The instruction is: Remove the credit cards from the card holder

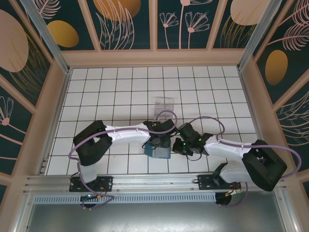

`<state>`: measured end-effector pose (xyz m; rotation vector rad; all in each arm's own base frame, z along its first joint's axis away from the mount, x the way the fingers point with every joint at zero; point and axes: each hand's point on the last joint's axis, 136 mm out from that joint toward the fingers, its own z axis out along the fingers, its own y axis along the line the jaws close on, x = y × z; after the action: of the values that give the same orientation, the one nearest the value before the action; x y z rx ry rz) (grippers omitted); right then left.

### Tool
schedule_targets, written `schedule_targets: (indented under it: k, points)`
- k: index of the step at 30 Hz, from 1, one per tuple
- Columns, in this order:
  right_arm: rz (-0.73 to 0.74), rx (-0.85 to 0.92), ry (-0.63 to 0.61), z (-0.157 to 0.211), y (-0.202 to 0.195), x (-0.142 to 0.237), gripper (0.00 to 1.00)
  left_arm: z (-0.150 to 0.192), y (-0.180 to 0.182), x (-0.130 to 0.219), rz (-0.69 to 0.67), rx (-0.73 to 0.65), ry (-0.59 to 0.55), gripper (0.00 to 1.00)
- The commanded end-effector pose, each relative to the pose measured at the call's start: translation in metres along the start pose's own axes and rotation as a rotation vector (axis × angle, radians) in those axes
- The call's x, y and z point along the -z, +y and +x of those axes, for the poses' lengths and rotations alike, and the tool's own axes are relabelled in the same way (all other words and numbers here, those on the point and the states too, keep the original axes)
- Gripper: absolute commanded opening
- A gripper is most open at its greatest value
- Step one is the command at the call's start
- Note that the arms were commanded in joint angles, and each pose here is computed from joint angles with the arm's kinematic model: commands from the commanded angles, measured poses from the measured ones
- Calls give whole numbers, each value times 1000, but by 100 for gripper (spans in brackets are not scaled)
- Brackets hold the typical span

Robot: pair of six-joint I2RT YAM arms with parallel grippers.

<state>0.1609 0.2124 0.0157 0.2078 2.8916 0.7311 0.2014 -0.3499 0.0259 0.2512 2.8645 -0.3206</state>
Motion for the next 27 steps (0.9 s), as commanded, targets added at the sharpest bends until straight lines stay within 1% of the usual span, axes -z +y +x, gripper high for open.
schedule_targets:
  k: [1, 5, 9, 11, 16, 19, 21, 25, 27]
  points:
    - [44, -39, -9, 1, -17, -2, 7, 26, 17, -18, -75, -13, 70, 45]
    - [45, -41, -4, 1, -18, -2, 7, 29, 22, -21, -91, -15, 75, 43]
    - [47, -41, -6, 1, -17, -2, 7, 31, 25, -23, -99, -21, 79, 38]
    - [48, -42, -6, 1, -17, -3, 7, 32, 27, -23, -102, -21, 80, 35]
    - [49, -43, -1, 1, -17, -4, 7, 31, 28, -20, -94, -24, 69, 20]
    - [50, -45, -2, 0, -16, -3, 7, 27, 29, -13, -98, -23, 40, 16]
    - [47, -44, -4, -1, -15, -3, 7, 23, 27, -8, -84, -21, 17, 18]
    - [52, -46, -7, -1, -15, -2, 7, 11, 9, 6, -1, -26, -26, 31]
    - [51, -48, -8, -1, -16, -3, 7, 10, 1, 9, 38, -31, -22, 37]
